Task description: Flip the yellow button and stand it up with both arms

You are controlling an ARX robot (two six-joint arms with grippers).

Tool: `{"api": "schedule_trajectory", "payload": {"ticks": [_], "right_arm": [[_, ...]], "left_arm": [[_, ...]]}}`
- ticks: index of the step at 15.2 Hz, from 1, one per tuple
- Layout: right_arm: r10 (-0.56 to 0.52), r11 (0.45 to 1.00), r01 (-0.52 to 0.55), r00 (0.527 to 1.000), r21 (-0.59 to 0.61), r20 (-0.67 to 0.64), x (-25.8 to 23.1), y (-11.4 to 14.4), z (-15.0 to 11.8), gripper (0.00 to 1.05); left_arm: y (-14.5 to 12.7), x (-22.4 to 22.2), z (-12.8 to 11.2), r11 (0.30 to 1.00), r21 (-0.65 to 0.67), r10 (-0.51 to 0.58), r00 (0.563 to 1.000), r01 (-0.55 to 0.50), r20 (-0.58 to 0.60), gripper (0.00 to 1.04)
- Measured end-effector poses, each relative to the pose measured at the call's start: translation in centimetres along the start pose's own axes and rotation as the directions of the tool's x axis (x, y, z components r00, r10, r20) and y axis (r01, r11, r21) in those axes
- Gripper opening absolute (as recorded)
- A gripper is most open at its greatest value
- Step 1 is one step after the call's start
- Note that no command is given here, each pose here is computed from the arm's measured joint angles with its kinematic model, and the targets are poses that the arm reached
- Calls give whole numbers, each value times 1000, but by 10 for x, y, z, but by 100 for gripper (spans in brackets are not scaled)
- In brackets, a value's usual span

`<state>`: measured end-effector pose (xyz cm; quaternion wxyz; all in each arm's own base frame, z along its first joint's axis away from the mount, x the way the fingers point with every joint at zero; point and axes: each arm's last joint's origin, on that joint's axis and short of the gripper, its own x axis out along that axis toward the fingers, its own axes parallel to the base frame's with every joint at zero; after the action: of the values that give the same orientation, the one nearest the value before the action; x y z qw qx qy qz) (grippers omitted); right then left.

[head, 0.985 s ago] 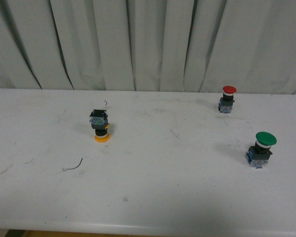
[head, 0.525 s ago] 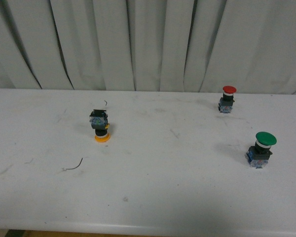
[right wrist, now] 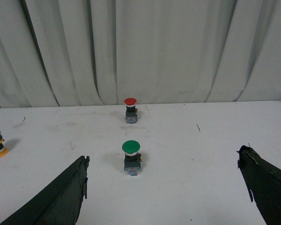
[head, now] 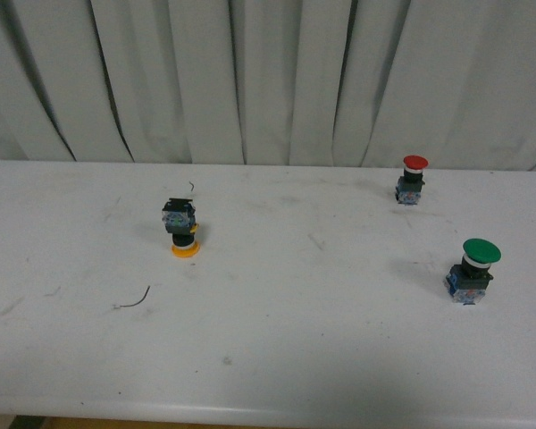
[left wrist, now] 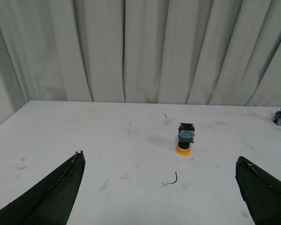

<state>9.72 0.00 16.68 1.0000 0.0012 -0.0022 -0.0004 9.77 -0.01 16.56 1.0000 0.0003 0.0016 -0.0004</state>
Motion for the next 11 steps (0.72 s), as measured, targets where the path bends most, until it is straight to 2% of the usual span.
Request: {"api": "schedule_trajectory", "payload": {"ticks": [3,4,5,6,7,8,11], "right_arm": [[0,1000,0,1000,0,0,0,0,0,98],[0,1000,0,1000,0,0,0,0,0,98],[-2,1000,2,1000,1,0,0,0,0,98],[2,1000,-2,1000,0,1,0,0,0,98],[0,1000,0,1000,0,0,0,0,0,98],[0,1000,0,1000,0,0,0,0,0,98],[0,1000,0,1000,0,0,0,0,0,98]], "left_arm": [[0,0,0,1000,0,0,1000,0,0,98],[0,-1,-2,999,-28,27,997,-29,-70,98],[-2,1,1,986,-82,117,946,-148,-301,98],[-1,6,7,966,-134,160,916,-223,-368,98],[3,14,11,941,-210,182,919,-266,-350,98],[7,26,19,929,-264,173,934,-260,-312,98],[8,97,38,951,-281,54,963,-131,-265,98]]}}
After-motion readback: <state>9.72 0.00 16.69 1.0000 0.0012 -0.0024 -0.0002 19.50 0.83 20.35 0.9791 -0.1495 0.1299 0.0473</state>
